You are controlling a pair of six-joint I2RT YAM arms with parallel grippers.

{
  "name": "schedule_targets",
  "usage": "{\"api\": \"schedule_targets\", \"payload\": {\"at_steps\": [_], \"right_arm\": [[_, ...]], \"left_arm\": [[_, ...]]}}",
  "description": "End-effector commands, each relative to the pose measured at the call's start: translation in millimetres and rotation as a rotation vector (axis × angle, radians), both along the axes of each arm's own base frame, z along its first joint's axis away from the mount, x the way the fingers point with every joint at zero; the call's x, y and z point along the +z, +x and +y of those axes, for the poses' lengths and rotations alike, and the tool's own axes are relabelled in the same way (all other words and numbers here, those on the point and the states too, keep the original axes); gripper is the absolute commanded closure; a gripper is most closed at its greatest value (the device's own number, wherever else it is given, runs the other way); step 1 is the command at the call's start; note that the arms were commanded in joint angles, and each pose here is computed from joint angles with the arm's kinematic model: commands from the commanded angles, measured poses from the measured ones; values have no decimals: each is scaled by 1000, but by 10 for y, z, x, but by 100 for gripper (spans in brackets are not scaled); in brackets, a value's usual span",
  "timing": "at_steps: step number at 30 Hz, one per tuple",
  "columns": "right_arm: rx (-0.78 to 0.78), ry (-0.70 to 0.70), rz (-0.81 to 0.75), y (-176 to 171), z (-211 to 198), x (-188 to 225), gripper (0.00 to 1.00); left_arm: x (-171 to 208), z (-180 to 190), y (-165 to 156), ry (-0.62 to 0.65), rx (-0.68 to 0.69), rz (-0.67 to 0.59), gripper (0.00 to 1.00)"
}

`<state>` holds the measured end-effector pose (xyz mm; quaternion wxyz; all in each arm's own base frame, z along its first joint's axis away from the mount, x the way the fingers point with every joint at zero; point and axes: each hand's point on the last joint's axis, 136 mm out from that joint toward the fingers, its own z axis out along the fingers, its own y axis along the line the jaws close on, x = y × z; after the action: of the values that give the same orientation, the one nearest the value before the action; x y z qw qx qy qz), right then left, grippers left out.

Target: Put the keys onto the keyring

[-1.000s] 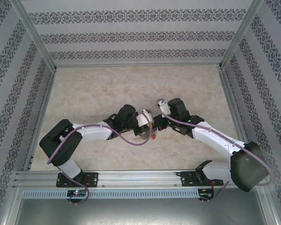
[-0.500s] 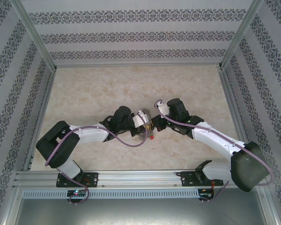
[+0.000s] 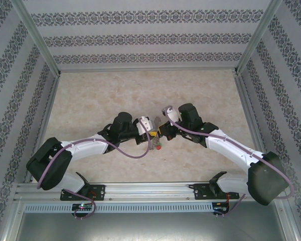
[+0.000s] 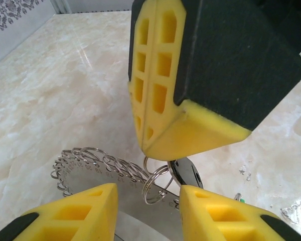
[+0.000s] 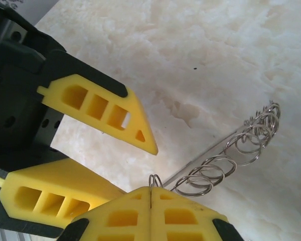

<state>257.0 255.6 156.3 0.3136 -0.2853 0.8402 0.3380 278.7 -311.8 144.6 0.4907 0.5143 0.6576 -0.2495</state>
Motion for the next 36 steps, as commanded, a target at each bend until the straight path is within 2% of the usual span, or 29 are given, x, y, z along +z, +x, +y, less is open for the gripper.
{"api": "schedule_targets", "payload": {"at_steps": [1, 7, 15, 20, 27, 29, 34, 36], "right_arm": [[67, 63, -77, 2, 135, 299, 100], [69, 56, -85, -3, 149, 287, 100], [79, 59, -88, -33, 164, 301, 100], [83, 63, -89, -33, 181, 310, 100], [80, 64, -89, -40, 174, 309, 100], [82, 63, -90, -46, 174, 302, 100], [79, 60, -90, -43, 166, 298, 100], [78, 58, -90, -40, 165, 295, 100]], "left_arm": [[35, 10, 2, -9, -33, 2, 62], [7, 34, 60, -2, -22, 14, 61], [-35, -24, -21, -7, -86, 56, 61], [-82, -52, -50, 8, -114, 81, 65], [-138, -30, -31, 31, -102, 91, 66], [-138, -33, -32, 30, -104, 96, 68], [-93, -46, -23, 28, -107, 99, 83], [-72, -56, -16, 23, -109, 100, 84]]}}
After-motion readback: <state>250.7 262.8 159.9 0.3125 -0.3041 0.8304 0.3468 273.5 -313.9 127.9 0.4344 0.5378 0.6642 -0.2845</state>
